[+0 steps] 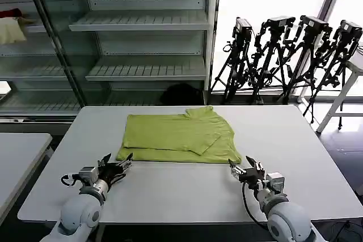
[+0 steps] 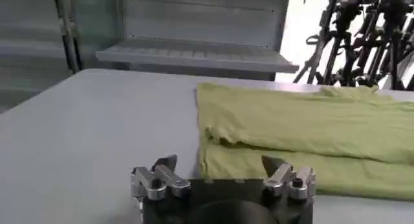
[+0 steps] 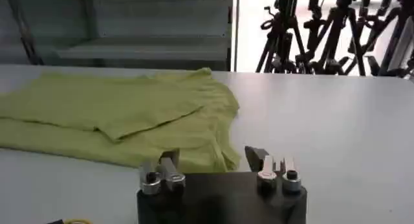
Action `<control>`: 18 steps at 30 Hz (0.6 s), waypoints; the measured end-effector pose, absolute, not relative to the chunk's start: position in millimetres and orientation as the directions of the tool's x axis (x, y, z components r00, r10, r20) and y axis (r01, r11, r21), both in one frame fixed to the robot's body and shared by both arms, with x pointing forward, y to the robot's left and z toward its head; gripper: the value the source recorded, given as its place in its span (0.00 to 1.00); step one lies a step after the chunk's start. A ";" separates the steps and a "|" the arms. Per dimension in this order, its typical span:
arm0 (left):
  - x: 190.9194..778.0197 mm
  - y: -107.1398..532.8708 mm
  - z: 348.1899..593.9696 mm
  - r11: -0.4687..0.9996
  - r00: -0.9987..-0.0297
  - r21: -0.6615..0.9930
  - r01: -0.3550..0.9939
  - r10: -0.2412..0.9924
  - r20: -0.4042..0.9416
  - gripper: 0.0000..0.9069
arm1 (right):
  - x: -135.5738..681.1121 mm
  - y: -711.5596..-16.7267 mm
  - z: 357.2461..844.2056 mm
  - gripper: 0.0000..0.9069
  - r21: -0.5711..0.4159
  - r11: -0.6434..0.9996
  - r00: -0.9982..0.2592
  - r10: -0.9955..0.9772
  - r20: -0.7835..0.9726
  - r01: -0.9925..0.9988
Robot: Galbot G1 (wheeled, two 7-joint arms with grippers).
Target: Fold and organize the clothes.
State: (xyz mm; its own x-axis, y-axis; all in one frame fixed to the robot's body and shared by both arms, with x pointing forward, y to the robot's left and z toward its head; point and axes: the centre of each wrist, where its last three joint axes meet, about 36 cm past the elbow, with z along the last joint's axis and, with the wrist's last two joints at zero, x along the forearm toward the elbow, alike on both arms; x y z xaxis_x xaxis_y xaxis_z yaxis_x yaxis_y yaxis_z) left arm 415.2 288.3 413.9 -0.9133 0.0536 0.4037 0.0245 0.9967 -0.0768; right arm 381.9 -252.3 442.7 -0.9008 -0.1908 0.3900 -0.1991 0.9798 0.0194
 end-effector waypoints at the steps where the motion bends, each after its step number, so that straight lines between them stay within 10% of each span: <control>1: 416.0 288.9 413.0 0.997 -0.913 -0.078 0.023 0.053 0.405 0.80 | 383.0 -251.3 441.7 0.73 0.020 0.980 -0.900 -0.192 0.390 -0.200; 6: 417.3 289.4 406.7 0.996 -0.910 -0.081 0.021 0.053 0.412 0.74 | 388.5 -248.3 436.0 0.70 0.025 0.980 -0.899 -0.191 0.395 -0.197; 18: 418.3 291.8 399.7 0.996 -0.907 -0.083 0.019 0.052 0.417 0.26 | 398.1 -247.7 420.1 0.44 0.023 0.981 -0.889 -0.185 0.419 -0.194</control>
State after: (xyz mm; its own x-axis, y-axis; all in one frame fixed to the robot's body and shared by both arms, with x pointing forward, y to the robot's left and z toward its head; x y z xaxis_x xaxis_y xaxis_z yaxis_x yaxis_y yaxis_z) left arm 418.3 291.8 399.7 -0.9074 0.0519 0.4171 0.0191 0.9964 -0.0826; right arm 398.1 -247.7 420.1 -0.8890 -0.1854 0.4188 -0.1937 0.9808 0.0230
